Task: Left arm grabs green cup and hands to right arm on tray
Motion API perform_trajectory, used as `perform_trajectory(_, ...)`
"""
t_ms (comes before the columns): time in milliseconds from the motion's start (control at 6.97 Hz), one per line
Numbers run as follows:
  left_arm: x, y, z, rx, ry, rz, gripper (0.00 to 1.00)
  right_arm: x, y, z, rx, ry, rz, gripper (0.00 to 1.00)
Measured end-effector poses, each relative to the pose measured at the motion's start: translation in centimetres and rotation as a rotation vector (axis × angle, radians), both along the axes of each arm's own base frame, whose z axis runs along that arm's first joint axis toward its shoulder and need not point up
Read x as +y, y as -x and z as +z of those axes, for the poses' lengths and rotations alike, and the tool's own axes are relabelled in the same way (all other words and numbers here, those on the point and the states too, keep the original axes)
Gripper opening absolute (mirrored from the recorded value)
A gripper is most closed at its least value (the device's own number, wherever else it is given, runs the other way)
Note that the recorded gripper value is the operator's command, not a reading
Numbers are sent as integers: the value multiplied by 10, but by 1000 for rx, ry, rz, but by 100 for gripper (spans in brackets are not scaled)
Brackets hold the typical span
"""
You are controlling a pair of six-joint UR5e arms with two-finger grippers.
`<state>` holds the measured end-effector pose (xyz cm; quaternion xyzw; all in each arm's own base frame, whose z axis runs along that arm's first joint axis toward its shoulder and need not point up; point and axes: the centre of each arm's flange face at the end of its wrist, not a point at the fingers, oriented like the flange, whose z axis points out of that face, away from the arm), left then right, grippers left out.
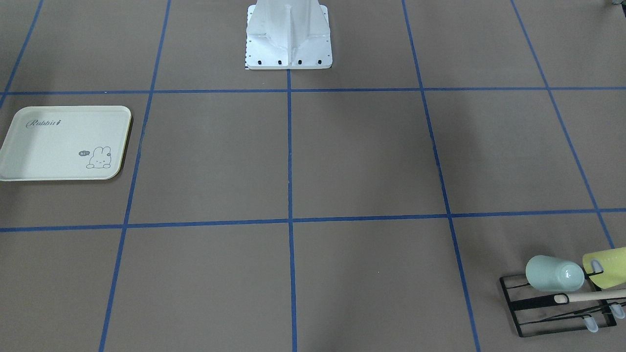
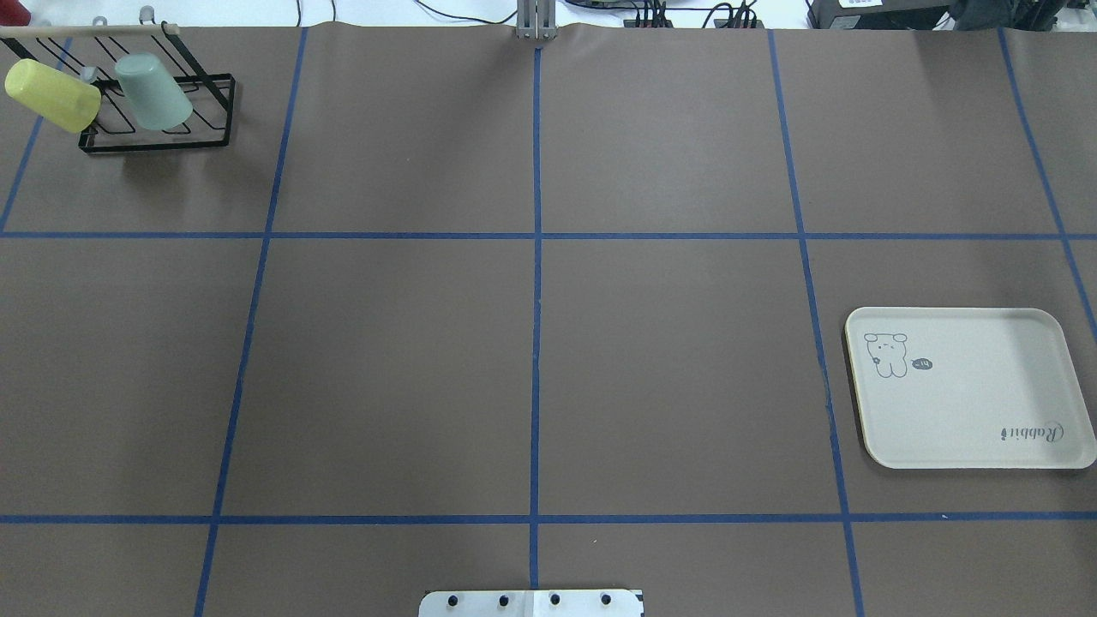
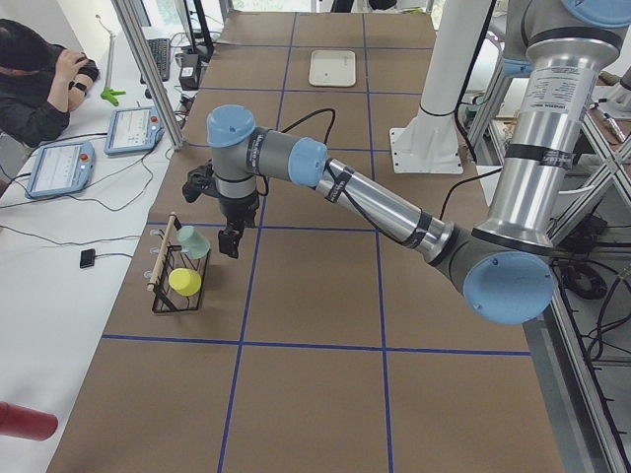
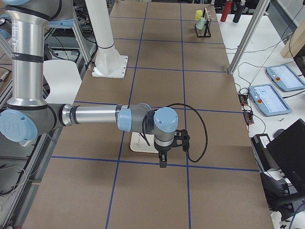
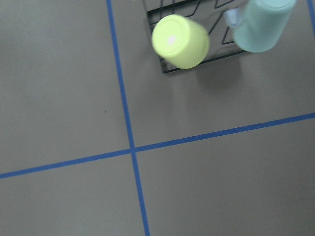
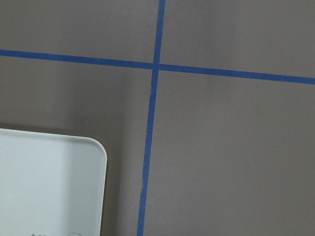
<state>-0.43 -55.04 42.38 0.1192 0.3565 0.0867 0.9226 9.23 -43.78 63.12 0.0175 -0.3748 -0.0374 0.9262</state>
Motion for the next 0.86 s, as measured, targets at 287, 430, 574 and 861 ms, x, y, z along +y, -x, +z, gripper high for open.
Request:
perform_trajectory(287,-15,-38,-12,76,-33,-107,100,0,0,0,-1,-2,-2,100)
perform_trajectory(430,-24,-49,-8,125,-5,-193,100,0,0,0,-1,-3,-3,100)
perform_trajectory(574,-30,-68,-4,150,20,-289,100,0,0,0,-1,-3,-3,100)
perform_trajectory(861,-34,-123,-2,122,21,-461,100,0,0,0,-2,-2,-2,100)
